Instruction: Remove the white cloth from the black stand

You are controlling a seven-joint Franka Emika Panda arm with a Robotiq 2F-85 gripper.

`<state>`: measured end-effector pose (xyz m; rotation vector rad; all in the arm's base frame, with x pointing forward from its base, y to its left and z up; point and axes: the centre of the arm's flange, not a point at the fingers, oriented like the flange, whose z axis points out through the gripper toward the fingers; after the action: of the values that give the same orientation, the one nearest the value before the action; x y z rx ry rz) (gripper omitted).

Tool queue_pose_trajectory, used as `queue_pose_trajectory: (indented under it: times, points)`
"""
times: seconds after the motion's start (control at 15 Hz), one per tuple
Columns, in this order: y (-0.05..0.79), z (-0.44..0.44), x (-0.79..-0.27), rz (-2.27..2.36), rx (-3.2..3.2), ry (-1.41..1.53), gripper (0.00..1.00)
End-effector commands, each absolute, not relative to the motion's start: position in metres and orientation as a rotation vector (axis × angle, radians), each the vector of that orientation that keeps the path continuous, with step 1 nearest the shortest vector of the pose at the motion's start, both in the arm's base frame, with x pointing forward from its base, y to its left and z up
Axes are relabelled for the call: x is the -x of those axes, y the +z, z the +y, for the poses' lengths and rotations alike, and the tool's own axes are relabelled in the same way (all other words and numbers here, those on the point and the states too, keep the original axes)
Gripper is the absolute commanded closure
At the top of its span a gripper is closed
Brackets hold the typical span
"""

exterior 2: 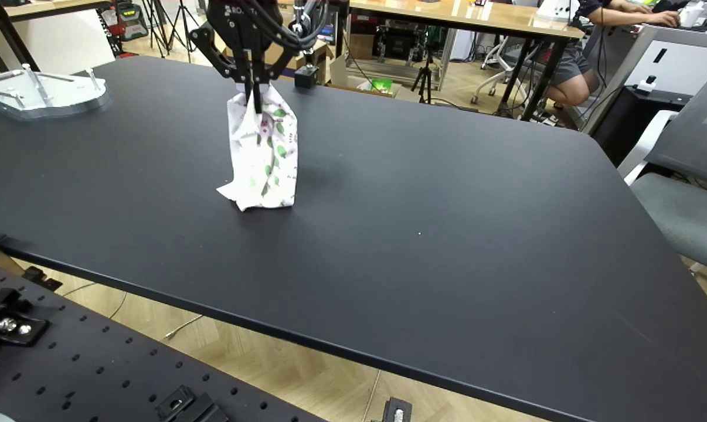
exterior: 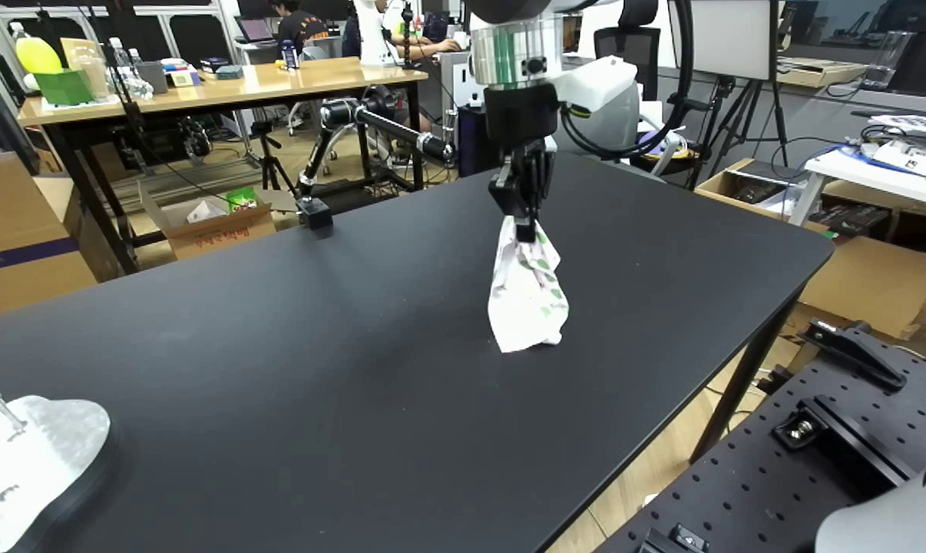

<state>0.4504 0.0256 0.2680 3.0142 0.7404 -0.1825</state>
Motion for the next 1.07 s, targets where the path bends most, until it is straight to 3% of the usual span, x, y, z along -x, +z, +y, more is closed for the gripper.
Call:
queue_pose_trajectory:
  times: [0.0,0.07,0.13,0.2,0.87,1.0]
  points:
    - [0.258,0.026,-0.450,0.577,-3.031,0.010,0.99]
    - [0.256,0.027,-0.452,0.553,-3.031,0.062,0.99]
    - [0.253,0.027,-0.452,0.533,-3.027,0.089,0.92]
    - [0.251,0.026,-0.452,0.510,-3.027,0.105,0.70]
    - [0.261,0.023,-0.439,0.388,-3.076,0.082,0.03]
    - [0.265,0.026,-0.432,0.370,-3.093,0.037,0.00]
